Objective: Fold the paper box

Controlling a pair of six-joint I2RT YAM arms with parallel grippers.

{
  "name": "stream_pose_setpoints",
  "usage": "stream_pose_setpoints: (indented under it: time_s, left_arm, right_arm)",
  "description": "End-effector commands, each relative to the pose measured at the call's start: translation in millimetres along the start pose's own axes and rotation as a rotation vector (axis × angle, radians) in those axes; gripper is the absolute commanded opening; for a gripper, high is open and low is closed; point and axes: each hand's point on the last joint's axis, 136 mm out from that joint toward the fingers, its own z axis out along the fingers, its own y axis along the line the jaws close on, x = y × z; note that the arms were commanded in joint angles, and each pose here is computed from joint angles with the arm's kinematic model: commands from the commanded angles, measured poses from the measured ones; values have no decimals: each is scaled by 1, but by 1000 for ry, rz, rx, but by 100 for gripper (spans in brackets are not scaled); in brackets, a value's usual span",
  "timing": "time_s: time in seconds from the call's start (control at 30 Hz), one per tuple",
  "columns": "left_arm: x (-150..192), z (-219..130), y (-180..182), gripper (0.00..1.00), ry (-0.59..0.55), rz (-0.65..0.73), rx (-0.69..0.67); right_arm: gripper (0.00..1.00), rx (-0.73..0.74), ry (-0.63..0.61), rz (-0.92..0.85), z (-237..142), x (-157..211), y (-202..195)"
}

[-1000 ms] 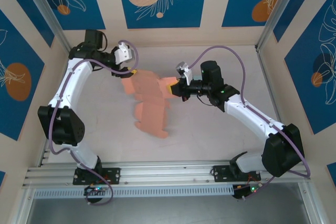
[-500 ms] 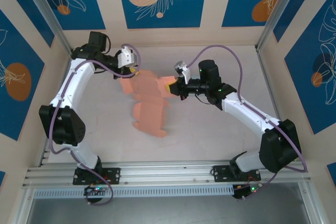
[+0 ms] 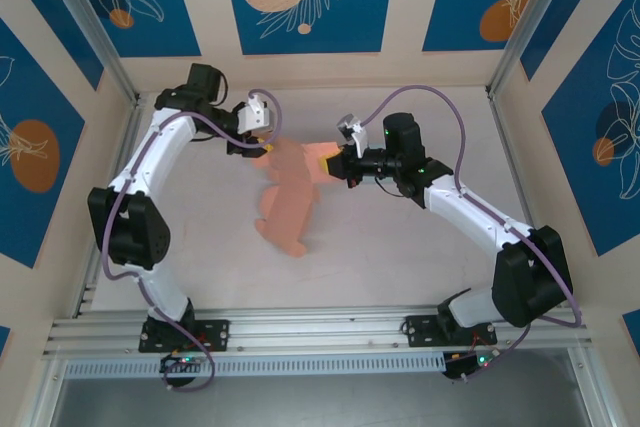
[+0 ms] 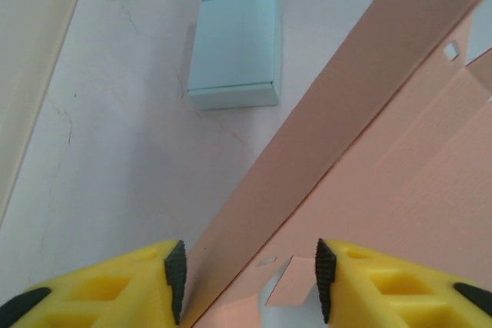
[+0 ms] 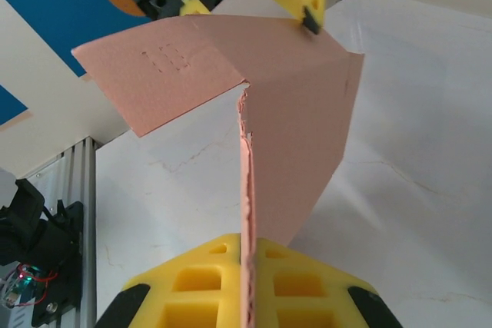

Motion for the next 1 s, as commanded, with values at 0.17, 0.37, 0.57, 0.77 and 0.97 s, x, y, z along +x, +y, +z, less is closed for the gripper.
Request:
stream_pose_setpoints:
  time_s: [0.17, 0.37, 0.57, 0.77, 0.97]
  left_arm:
    - [-9, 5, 15, 39, -3, 0, -27]
    - [-8, 7, 13, 5, 21, 11, -100]
    - [7, 15, 7, 3, 164, 99, -345]
    - [21, 35, -9, 0, 255, 106, -508]
    - [52, 52, -20, 0, 403, 170, -653]
  right_arm:
    - [0, -31, -29, -25, -6, -5, 10]
    - [0, 87, -7, 17, -5, 7, -13]
    - [8, 270, 39, 85, -8, 36, -44]
    - [33, 388, 102, 164, -9, 65, -62]
    - [54, 478, 102, 263, -25, 81, -73]
